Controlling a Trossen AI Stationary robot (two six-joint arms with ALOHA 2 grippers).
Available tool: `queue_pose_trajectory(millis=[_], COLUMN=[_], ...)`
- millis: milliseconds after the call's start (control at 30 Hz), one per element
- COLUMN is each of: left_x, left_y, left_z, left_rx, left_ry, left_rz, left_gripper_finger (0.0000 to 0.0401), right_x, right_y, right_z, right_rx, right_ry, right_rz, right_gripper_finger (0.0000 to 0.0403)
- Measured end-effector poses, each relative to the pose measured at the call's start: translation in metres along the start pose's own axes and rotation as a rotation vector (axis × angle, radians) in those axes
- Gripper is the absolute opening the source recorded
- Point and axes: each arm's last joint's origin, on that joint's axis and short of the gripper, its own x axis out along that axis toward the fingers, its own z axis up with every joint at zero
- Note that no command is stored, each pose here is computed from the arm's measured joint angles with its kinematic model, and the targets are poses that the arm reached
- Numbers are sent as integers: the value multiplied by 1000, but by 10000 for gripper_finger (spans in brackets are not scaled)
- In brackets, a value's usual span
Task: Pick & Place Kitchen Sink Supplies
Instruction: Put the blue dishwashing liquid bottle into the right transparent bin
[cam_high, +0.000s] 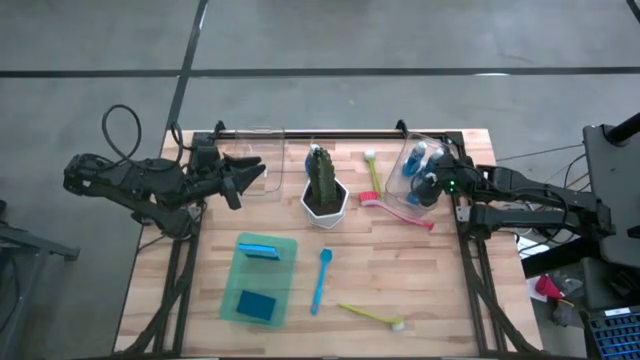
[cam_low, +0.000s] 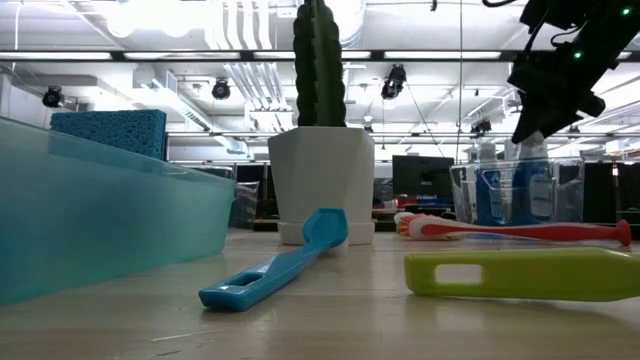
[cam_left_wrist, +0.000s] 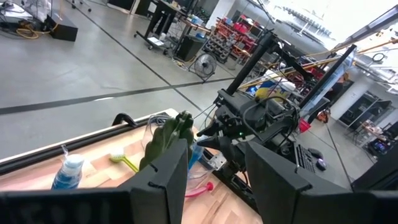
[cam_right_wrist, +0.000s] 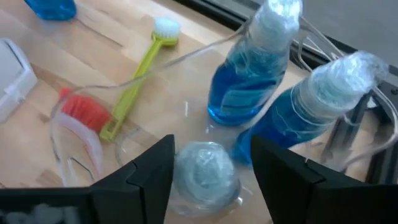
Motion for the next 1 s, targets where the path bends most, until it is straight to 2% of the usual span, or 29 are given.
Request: queue_pose_trajectory(millis=[267,500,800,1000], left_x=[0,0,2,0], left_y=[0,0,3,6], left_z=[0,0,2,5], left_rx=[1,2,-69,-79], left_ry=[3,3,-5,6], left_rz=[-4,-4,9,-8], left_gripper_finger=[154,154,154,154], right_x=[-11,-35,-67,-67], right_y=[1,1,10,25], right_z=[13,35,75,96], right_rx=[23,99,239,242], right_ry=[-48,-134,-339,-369], right_rz=[28,78,319,430], right_gripper_finger=[233,237,235,230])
